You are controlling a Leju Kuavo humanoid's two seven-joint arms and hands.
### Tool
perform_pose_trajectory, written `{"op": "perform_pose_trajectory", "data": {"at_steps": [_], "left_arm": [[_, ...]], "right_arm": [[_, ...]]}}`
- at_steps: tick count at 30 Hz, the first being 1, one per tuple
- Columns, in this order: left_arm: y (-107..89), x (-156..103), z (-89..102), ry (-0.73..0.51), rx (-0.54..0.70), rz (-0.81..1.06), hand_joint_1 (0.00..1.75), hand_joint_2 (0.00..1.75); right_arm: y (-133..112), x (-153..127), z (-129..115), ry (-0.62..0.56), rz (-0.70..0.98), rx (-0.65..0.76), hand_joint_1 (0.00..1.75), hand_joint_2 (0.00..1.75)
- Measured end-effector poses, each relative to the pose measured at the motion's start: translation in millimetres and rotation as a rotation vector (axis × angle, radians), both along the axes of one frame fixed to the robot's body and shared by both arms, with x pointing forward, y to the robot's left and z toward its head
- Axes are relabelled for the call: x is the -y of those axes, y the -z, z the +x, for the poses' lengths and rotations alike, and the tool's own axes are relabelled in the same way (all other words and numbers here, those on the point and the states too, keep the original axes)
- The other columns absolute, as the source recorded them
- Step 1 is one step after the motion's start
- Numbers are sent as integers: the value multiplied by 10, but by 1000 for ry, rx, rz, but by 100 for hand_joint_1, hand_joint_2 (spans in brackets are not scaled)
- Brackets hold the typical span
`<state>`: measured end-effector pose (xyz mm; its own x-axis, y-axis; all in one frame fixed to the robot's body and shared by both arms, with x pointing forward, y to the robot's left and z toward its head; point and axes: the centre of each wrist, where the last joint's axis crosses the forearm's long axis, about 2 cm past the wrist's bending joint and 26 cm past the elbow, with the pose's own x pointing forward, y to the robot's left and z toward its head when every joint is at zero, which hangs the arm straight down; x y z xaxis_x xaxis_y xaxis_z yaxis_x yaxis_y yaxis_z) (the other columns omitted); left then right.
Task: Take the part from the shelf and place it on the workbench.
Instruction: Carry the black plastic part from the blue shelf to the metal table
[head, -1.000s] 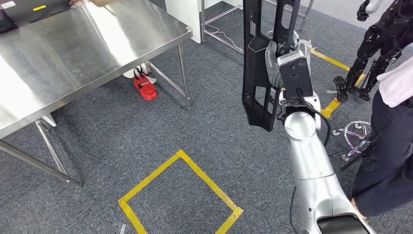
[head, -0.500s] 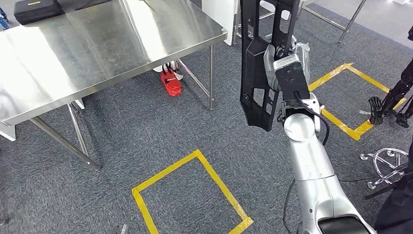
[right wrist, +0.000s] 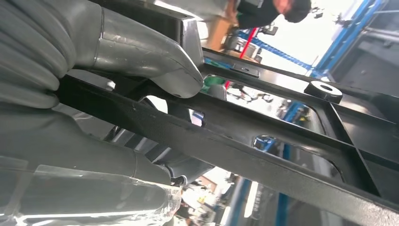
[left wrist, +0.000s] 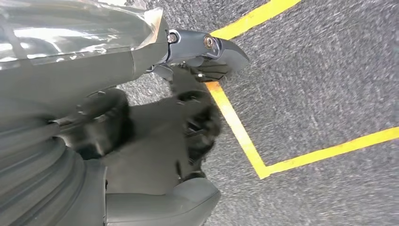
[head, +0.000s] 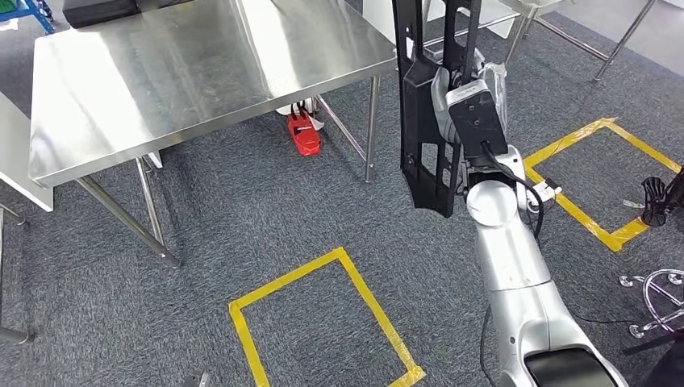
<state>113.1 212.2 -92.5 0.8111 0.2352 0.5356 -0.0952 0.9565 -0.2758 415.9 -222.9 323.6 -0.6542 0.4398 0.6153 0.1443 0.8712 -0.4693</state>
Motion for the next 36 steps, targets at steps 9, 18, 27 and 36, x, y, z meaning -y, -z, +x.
{"op": "perform_pose_trajectory", "data": {"at_steps": [9, 18, 27, 36], "left_arm": [[-23, 27, 72, -3, 12, -16, 0, 175], [-22, 30, 64, -17, 24, -32, 0, 175], [-24, 21, 77, -26, 26, -42, 0, 175], [-33, 6, 114, -11, 42, -62, 0, 175]], "right_arm": [[-27, 21, 10, -9, 2, 32, 175, 175], [-57, 10, 13, -17, -5, 28, 175, 175], [-61, 4, 38, -13, -22, 8, 175, 175], [-136, 68, 85, 36, -76, 7, 175, 175]]}}
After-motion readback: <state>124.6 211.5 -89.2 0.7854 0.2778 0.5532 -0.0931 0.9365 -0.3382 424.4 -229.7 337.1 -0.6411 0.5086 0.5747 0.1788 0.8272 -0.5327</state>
